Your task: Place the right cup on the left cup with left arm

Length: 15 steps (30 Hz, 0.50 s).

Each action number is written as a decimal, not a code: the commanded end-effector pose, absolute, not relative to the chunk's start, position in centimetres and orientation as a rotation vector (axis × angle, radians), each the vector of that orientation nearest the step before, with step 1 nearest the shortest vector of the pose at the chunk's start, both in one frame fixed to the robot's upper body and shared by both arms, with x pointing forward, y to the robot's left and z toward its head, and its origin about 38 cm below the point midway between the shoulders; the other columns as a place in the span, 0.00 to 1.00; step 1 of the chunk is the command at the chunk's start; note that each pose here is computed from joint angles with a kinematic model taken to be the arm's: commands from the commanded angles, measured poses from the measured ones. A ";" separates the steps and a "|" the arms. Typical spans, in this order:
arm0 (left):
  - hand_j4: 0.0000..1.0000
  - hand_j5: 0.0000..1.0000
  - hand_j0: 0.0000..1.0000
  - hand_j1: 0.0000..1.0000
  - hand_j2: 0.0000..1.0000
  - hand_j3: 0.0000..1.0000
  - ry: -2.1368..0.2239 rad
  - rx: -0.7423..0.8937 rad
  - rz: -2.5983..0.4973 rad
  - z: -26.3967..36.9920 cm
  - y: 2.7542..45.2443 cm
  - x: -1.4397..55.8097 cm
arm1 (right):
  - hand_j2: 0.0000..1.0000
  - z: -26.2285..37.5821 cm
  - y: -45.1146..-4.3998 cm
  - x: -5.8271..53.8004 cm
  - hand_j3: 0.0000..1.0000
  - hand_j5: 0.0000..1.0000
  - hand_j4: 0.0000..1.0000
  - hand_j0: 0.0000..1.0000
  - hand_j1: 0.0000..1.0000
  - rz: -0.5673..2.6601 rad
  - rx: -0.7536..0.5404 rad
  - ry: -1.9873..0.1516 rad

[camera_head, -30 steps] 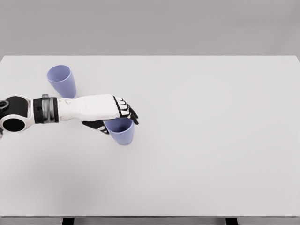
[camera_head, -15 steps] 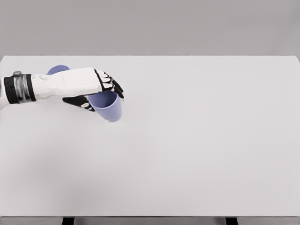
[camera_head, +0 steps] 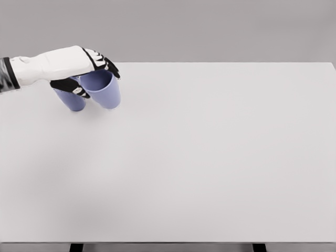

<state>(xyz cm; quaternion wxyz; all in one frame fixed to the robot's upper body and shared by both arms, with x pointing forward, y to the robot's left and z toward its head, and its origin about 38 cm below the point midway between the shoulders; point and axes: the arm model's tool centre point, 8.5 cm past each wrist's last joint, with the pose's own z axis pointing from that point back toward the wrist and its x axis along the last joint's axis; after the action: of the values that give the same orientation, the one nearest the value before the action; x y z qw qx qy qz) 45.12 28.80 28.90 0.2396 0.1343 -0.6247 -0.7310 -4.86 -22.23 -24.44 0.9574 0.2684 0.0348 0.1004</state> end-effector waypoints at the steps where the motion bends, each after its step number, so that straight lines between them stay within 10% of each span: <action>1: 0.62 0.62 0.62 0.62 0.62 0.62 -1.703 0.381 -1.976 29.0 29.4 45.6 | 1.00 -24.4 -22.2 -4.9 1.00 1.00 1.00 1.00 1.00 0.205 0.545 0.071; 15: 0.63 0.63 0.63 0.63 0.63 0.63 -1.647 0.546 -1.905 31.4 33.2 48.2 | 1.00 -24.4 -22.2 -5.0 1.00 1.00 1.00 1.00 1.00 0.205 0.545 0.072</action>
<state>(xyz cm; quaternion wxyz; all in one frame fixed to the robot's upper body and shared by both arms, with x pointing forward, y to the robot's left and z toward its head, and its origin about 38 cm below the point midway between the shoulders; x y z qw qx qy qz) 47.79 32.29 31.46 0.2658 0.1956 -0.6164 -0.7149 -4.96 -22.23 -24.44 0.9574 0.2685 0.0356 0.1004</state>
